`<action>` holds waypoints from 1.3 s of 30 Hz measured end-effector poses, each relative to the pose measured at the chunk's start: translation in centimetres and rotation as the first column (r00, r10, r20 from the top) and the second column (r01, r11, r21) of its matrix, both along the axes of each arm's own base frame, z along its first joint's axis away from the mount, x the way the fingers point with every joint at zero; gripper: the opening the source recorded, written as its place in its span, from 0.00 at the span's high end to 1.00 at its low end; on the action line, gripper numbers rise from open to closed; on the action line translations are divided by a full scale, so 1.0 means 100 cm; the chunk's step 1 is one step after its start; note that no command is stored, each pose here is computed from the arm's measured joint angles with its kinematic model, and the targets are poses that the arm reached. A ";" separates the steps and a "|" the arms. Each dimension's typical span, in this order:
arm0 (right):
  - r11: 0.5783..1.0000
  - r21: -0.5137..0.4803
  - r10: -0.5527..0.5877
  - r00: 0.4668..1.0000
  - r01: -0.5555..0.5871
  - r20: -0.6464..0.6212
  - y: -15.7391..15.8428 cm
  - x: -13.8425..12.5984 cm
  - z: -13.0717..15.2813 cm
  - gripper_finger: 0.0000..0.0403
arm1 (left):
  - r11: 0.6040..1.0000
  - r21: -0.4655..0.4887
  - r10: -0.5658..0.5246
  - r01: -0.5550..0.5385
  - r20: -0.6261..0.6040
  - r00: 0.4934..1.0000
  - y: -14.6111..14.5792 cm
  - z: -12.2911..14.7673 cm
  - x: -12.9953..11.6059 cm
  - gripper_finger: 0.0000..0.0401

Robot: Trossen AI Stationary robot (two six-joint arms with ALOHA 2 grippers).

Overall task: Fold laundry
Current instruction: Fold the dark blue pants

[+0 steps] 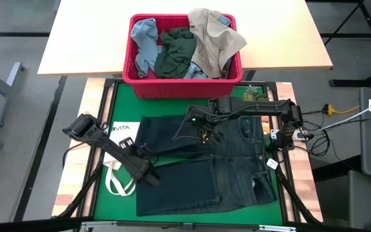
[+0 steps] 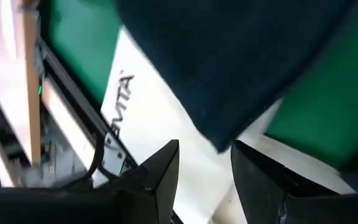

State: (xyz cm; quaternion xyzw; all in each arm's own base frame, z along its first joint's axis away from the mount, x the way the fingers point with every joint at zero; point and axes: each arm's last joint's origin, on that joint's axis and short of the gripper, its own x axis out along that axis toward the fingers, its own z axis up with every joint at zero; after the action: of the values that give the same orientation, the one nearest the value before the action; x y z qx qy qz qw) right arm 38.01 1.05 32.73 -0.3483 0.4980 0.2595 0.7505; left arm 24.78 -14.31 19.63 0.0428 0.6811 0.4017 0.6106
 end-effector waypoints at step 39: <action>0.982 0.127 -0.097 0.955 0.137 -0.279 -0.057 -0.049 -0.093 0.60 | 0.905 -0.023 -0.416 0.424 0.149 0.897 0.081 0.062 0.035 0.80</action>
State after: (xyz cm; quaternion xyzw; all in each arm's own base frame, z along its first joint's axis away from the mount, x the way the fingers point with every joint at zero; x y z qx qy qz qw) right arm 33.08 -4.61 23.40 -0.2240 0.5959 0.2952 0.7125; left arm 28.29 -6.18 25.78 0.1436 0.6217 0.2438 0.7304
